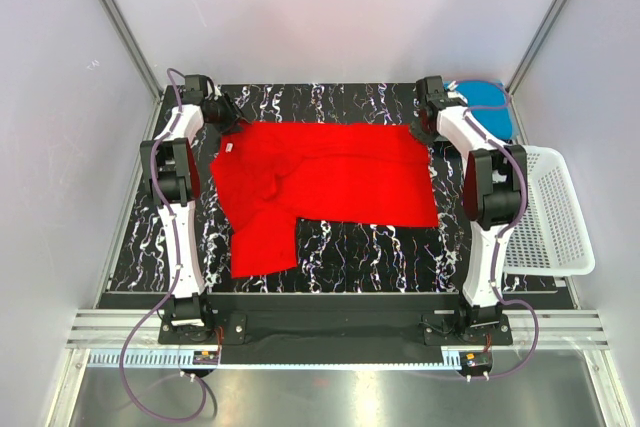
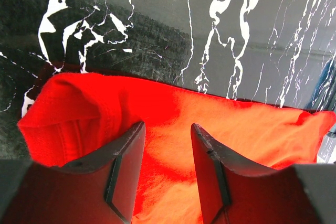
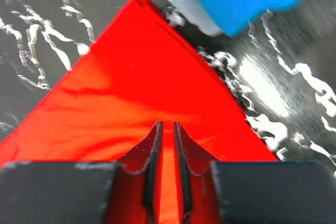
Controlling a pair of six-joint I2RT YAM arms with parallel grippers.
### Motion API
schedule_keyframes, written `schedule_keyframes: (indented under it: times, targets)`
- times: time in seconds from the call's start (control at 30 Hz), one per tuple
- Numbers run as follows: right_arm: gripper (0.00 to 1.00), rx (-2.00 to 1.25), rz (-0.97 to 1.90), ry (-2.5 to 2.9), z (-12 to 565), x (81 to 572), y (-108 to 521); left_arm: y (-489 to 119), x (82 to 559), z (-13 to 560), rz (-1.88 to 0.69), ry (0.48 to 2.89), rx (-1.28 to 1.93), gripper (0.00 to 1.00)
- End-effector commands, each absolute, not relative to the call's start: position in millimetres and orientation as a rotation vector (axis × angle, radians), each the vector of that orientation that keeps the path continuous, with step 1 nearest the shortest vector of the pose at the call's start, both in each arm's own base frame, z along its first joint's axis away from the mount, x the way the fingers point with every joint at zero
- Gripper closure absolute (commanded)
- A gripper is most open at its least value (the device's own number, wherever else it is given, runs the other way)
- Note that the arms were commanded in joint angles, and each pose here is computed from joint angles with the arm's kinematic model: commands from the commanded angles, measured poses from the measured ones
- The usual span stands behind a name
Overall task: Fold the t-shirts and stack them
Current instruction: Fold the tshirt
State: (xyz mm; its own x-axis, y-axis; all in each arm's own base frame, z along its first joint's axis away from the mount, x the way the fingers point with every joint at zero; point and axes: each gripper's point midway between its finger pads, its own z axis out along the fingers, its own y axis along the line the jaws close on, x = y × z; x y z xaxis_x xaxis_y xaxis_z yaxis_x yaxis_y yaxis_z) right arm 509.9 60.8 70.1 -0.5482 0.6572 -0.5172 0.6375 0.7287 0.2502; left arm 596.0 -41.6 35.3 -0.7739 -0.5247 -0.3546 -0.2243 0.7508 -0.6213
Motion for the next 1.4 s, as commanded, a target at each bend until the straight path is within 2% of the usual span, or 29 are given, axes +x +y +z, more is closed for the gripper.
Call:
schedule_keyframes:
  times: [0.0, 0.3, 0.53, 0.8, 0.87, 0.93, 1.03, 1.13, 1.23, 1.3, 1.37]
  targets:
    - [0.82, 0.844, 0.161, 2.295, 91.3, 547.6, 74.3, -37.5, 587.3, 12.4, -0.748, 2.477, -0.567, 0.53]
    - [0.88, 0.703, -0.02, 2.346, 59.9, 584.8, 50.0, -30.4, 583.0, 7.7, -0.726, 2.501, -0.604, 0.52]
    - [0.91, 0.814, -0.145, 2.407, 20.6, 579.3, 15.1, -14.3, 578.4, 0.1, -0.69, 2.525, -0.686, 0.52]
    - [0.93, 0.886, -0.206, 2.399, 15.2, 575.5, 0.1, 14.4, 575.4, -1.6, -0.554, 2.493, -0.824, 0.53]
    - [0.93, 0.879, -0.19, 2.405, 15.1, 576.7, 3.1, 14.8, 577.6, -1.7, -0.557, 2.477, -0.849, 0.53]
    - [0.93, 0.864, -0.178, 2.406, 16.4, 578.6, 4.5, -2.9, 581.4, 3.7, -0.704, 2.453, -0.818, 0.52]
    - [0.9, 0.796, -0.101, 2.397, 28.8, 587.9, 13.1, -22.6, 591.6, 27.8, -0.892, 2.391, -0.731, 0.49]
    - [0.84, 0.729, 0.003, 2.368, 62.4, 597.0, 23.8, -26.8, 594.3, 66.1, -0.944, 2.336, -0.645, 0.47]
    - [0.8, 0.66, 0.116, 2.321, 106.2, 599.1, 38.7, -19.1, 589.2, 106.4, -0.862, 2.28, -0.582, 0.46]
    - [0.78, 0.623, 0.18, 2.298, 135.7, 591.4, 48.9, -5.1, 579.5, 126.1, -0.705, 2.277, -0.574, 0.45]
    - [0.74, 0.593, 0.238, 2.307, 142.5, 580.0, 62.7, -2.5, 563.2, 129.9, -0.621, 2.31, -0.549, 0.44]
